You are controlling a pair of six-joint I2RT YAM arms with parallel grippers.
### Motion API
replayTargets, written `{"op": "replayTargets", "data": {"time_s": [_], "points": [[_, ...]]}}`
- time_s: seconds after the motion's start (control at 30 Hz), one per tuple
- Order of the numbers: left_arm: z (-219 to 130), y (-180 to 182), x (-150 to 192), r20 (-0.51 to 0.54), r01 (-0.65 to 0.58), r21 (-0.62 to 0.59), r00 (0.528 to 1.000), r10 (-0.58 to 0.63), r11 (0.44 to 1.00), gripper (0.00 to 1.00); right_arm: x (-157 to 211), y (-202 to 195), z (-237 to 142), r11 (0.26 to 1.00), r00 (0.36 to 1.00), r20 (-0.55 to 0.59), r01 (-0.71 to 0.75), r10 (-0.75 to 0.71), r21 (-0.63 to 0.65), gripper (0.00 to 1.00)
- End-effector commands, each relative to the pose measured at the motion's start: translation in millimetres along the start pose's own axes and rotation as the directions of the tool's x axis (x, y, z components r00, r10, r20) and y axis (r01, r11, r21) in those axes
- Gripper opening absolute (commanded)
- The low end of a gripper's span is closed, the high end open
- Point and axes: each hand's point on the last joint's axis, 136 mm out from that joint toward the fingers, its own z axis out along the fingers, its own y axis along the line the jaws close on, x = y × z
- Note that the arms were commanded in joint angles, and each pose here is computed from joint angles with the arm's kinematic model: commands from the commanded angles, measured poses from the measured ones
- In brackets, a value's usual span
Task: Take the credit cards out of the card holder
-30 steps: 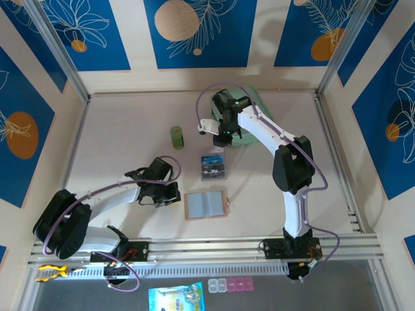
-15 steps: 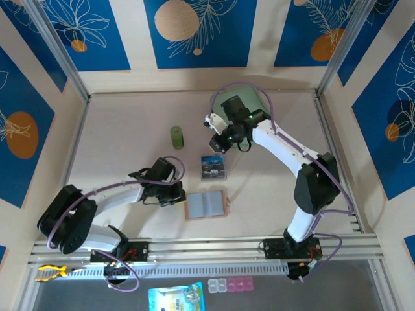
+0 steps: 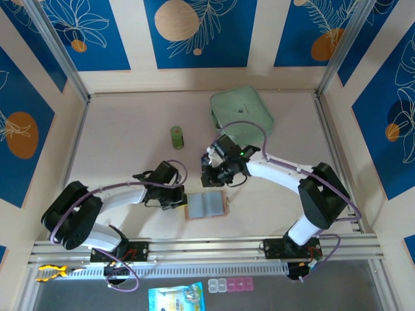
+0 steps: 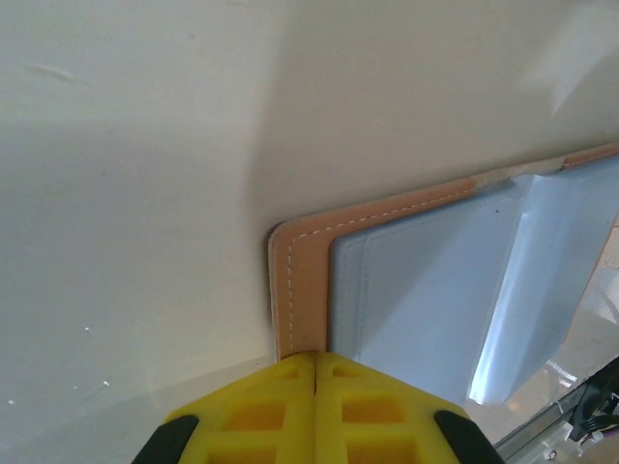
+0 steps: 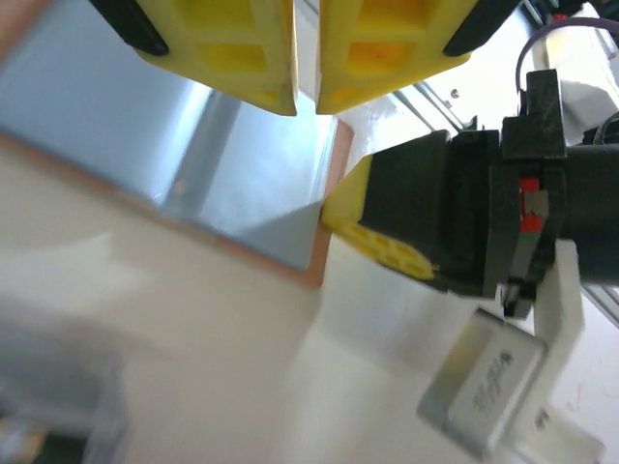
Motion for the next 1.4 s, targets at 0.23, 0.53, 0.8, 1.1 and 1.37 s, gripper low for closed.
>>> {"op": "replayTargets", "data": {"time_s": [0.23, 0.53, 0.8, 1.1, 1.37], "points": [[6.3, 13.9, 8.4, -0.023, 0.02, -0.043, 1.0, -0.021, 0.999, 0.0, 31.8, 8.9, 46.5, 0.994, 0.989, -0.097, -0.109, 0.112, 0.028, 0.24], [6.4, 17.1, 9.4, -0.026, 0.021, -0.056, 0.999, -0.022, 0.998, 0.0, 40.9, 5.3, 77.2, 0.991, 0.979, -0.159, -0.12, 0.129, 0.063, 0.23], [6.9, 20.8, 10.3, -0.028, 0.017, -0.074, 0.999, -0.019, 0.997, 0.0, 49.6, -24.6, 75.2, 0.969, 0.973, -0.152, -0.144, 0.176, 0.202, 0.23], [5.0, 17.7, 8.1, -0.024, 0.011, -0.071, 1.0, -0.013, 0.997, 0.0, 45.5, -23.7, 63.8, 0.966, 0.976, -0.14, -0.132, 0.166, 0.224, 0.23], [-20.2, 4.7, -13.8, 0.059, -0.061, -0.129, 0.996, 0.069, 0.99, 0.04, 25.5, -10.8, 31.3, 0.976, 0.995, -0.043, -0.082, 0.092, 0.2, 0.26]]}}
